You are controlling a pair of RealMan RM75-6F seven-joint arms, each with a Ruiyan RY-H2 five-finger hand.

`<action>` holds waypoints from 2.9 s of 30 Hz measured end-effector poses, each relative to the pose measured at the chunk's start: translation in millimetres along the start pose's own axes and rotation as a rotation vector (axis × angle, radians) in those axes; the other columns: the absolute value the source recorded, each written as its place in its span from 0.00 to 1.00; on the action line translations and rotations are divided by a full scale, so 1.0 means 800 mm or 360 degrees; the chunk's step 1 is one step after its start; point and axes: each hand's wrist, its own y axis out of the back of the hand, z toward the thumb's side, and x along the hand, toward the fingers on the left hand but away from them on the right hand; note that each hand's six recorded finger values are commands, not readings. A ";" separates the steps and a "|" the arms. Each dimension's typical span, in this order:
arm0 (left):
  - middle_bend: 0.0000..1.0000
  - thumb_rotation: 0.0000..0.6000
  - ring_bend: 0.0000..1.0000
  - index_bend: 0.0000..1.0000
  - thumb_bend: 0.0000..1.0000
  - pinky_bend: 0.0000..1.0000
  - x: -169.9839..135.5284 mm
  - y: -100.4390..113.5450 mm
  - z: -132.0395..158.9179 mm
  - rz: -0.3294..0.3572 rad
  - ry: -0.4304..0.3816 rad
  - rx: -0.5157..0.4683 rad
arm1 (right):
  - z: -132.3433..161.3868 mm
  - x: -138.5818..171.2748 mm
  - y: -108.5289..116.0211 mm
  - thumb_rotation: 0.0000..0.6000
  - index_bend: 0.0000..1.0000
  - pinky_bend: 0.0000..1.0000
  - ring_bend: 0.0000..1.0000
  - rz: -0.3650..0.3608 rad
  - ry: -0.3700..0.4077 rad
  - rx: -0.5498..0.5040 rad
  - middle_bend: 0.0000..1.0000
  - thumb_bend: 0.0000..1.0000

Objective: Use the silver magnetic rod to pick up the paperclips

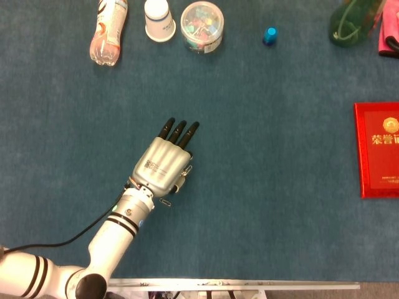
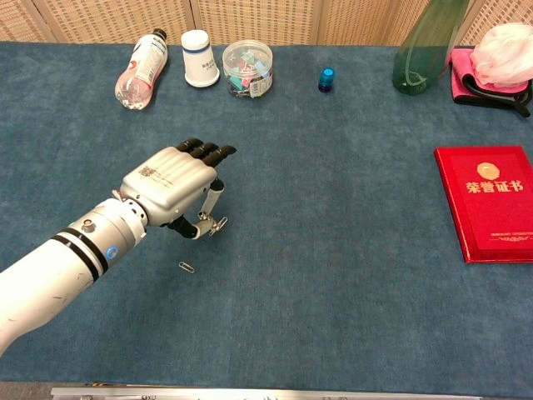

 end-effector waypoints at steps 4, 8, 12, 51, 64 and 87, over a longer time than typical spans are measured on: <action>0.00 1.00 0.00 0.57 0.32 0.05 0.001 0.000 -0.001 -0.0001 0.0000 -0.0001 | 0.000 0.000 0.000 1.00 0.27 0.29 0.16 0.0001 -0.0001 0.0000 0.22 0.14; 0.00 1.00 0.00 0.57 0.32 0.05 -0.001 -0.001 -0.002 0.0003 -0.0001 -0.0001 | 0.000 0.000 -0.001 1.00 0.27 0.29 0.16 0.0007 0.0001 -0.0003 0.22 0.14; 0.00 1.00 0.00 0.57 0.32 0.05 -0.002 0.001 -0.003 0.0011 0.0000 -0.0007 | 0.000 0.000 -0.002 1.00 0.27 0.29 0.16 0.0010 0.0001 -0.0001 0.22 0.14; 0.00 1.00 0.00 0.58 0.32 0.05 -0.052 0.035 -0.102 0.0142 0.0331 -0.0014 | 0.002 -0.002 -0.010 1.00 0.27 0.29 0.16 0.0040 -0.0004 0.0020 0.22 0.14; 0.00 1.00 0.00 0.58 0.32 0.05 -0.082 0.009 -0.178 0.0082 0.0582 -0.0083 | 0.000 -0.003 -0.008 1.00 0.27 0.29 0.16 0.0022 -0.0014 0.0017 0.22 0.14; 0.00 1.00 0.00 0.23 0.32 0.05 -0.097 -0.043 -0.205 0.0021 0.0659 -0.0198 | 0.001 -0.004 -0.013 1.00 0.27 0.29 0.16 0.0037 -0.0018 0.0038 0.22 0.14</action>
